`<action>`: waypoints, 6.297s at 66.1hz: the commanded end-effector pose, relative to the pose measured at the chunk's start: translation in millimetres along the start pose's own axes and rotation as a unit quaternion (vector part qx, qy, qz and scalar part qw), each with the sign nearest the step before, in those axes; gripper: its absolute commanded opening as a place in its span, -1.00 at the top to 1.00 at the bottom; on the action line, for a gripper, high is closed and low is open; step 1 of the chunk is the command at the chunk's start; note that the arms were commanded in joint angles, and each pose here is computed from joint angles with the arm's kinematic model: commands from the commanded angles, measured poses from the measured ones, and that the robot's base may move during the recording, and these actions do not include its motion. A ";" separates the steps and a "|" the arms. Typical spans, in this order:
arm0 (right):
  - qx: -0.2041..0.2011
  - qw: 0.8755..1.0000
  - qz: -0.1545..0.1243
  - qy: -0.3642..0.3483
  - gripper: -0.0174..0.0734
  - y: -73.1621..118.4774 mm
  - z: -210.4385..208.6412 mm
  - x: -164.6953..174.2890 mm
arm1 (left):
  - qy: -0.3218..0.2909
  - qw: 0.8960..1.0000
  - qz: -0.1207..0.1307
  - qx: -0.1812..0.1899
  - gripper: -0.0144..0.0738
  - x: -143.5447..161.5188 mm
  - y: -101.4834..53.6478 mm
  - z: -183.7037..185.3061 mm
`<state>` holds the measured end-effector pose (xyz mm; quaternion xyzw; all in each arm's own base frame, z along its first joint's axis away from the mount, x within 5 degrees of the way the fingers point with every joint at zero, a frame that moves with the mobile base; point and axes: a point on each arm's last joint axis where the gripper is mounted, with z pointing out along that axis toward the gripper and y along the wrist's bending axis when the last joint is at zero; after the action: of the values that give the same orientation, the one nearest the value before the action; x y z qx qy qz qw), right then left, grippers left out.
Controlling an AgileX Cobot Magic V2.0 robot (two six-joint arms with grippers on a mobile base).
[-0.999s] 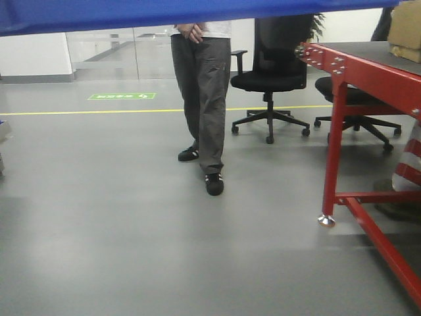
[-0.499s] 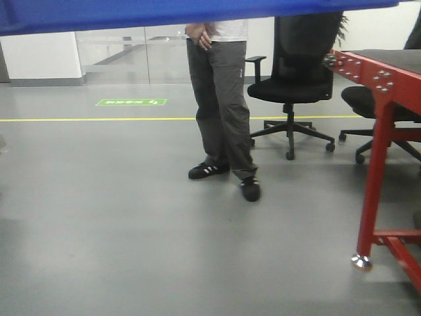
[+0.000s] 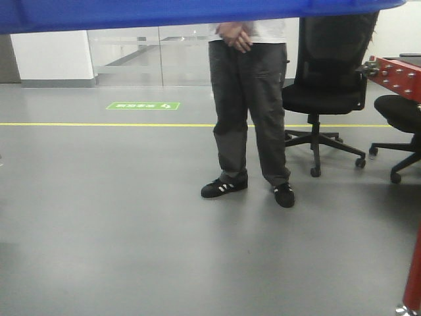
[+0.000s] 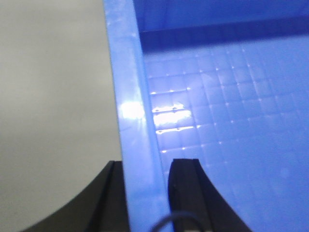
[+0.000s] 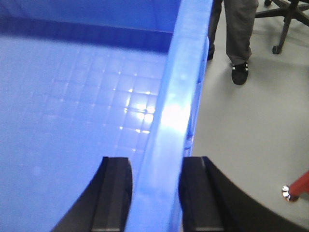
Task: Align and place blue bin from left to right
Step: 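Drive past the standing person toward the other bin rack, then approach the second rack and hold the bin above its upper shelf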
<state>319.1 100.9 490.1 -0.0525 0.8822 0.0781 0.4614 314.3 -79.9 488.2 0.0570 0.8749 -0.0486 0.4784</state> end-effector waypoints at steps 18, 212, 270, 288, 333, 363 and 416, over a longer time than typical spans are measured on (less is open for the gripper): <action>0.008 0.999 0.008 -0.042 0.77 -4.2 -9.2 -8.9 | -0.102 0.995 0.002 0.020 0.93 -20.1 -4.6 -20.9; 0.008 0.999 0.008 -0.042 0.77 -4.2 -9.2 -8.9 | -0.173 0.985 0.001 0.031 0.93 -32.7 -6.5 -24.5; 0.008 0.999 0.008 -0.042 0.77 -4.2 -9.2 -8.9 | -0.173 0.985 0.001 0.031 0.93 -32.7 -6.5 -24.5; 0.008 0.999 0.008 -0.042 0.77 -4.2 -9.2 -8.9 | -0.173 0.985 0.001 0.031 0.93 -32.7 -6.5 -24.5; 0.008 0.999 0.008 -0.042 0.77 -4.2 -9.2 -8.9 | -0.173 0.985 0.001 0.031 0.93 -32.7 -6.5 -24.5; 0.008 0.999 0.008 -0.042 0.77 -4.2 -9.2 -8.9 | -0.173 0.985 0.001 0.031 0.93 -32.7 -6.5 -24.5; 0.004 0.998 0.009 -0.059 0.77 -3.3 -9.5 -12.1 | -0.180 0.983 0.001 0.032 0.93 -34.0 -6.6 -25.0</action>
<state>319.6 99.6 490.2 -0.0500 0.8819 0.0769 0.4624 322.3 -83.3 498.1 0.0644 0.8379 -0.0539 0.5393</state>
